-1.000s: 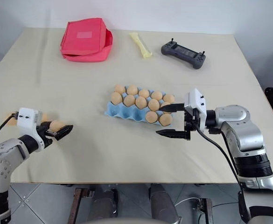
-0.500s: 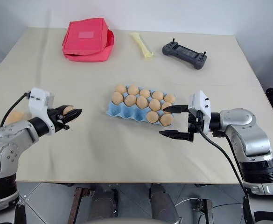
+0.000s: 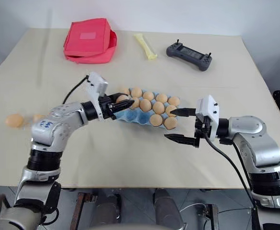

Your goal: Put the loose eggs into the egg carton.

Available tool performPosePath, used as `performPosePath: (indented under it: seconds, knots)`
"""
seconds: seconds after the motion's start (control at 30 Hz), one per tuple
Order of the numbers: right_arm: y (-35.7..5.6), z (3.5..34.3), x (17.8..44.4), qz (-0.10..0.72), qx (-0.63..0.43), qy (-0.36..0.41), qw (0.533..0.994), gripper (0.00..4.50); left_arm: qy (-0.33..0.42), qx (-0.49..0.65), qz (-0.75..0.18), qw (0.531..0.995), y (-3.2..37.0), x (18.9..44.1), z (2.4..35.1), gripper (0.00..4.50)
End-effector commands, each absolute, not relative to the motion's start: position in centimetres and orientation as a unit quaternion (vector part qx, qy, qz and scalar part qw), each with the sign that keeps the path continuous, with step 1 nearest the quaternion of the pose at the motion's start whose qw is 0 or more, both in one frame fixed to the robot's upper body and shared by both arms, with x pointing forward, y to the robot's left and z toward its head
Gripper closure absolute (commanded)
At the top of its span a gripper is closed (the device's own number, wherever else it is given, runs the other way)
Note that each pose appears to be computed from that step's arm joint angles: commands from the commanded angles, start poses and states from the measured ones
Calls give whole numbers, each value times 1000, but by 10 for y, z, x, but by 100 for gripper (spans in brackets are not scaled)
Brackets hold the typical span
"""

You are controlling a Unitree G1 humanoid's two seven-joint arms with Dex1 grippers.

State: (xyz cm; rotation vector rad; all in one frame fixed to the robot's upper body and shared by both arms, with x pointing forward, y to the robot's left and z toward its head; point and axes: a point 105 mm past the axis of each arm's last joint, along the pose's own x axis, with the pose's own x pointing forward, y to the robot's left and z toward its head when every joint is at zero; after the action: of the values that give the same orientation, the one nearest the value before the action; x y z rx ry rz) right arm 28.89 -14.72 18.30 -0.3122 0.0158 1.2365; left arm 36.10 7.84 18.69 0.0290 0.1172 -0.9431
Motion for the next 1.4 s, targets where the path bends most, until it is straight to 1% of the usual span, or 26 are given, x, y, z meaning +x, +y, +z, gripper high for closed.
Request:
performPosePath:
  seconds: [0.03,0.3,0.43,0.5,0.57,0.6,0.7,0.73,0.9,1.03,1.13,1.27,1.4]
  knots:
    - [-153,197,282,559,-161,-19,813,0,28,26,-510,859,52,359,194,279]
    - [-158,194,273,538,-159,-17,828,0,-1,23,-551,834,27,365,197,279]
    - [-158,194,271,531,-158,-17,832,0,22,41,-548,835,24,369,187,279]
    - [-159,194,271,530,-158,-16,833,0,25,43,-549,835,23,369,184,208]
    - [-160,194,270,529,-158,-16,834,0,26,42,-546,836,23,369,184,153]
    - [-160,195,271,529,-158,-16,834,0,25,42,-545,837,24,370,185,113]
    - [-159,194,271,530,-159,-15,833,0,16,42,-541,840,23,370,190,21]
    - [-159,194,271,532,-159,-15,832,0,11,41,-541,840,23,370,192,1]
    - [-156,195,271,541,-157,-16,826,0,-40,37,-518,854,28,373,213,1]
    - [-155,194,273,556,-158,-13,816,0,-94,40,-478,873,51,376,243,1]
    - [-150,196,276,573,-155,-18,805,0,-113,59,-411,903,90,379,262,1]
    - [-143,197,280,596,-149,-23,788,0,-83,92,-328,936,146,373,256,1]
    - [-136,198,287,614,-143,-28,776,0,-40,93,-235,967,206,354,240,1]
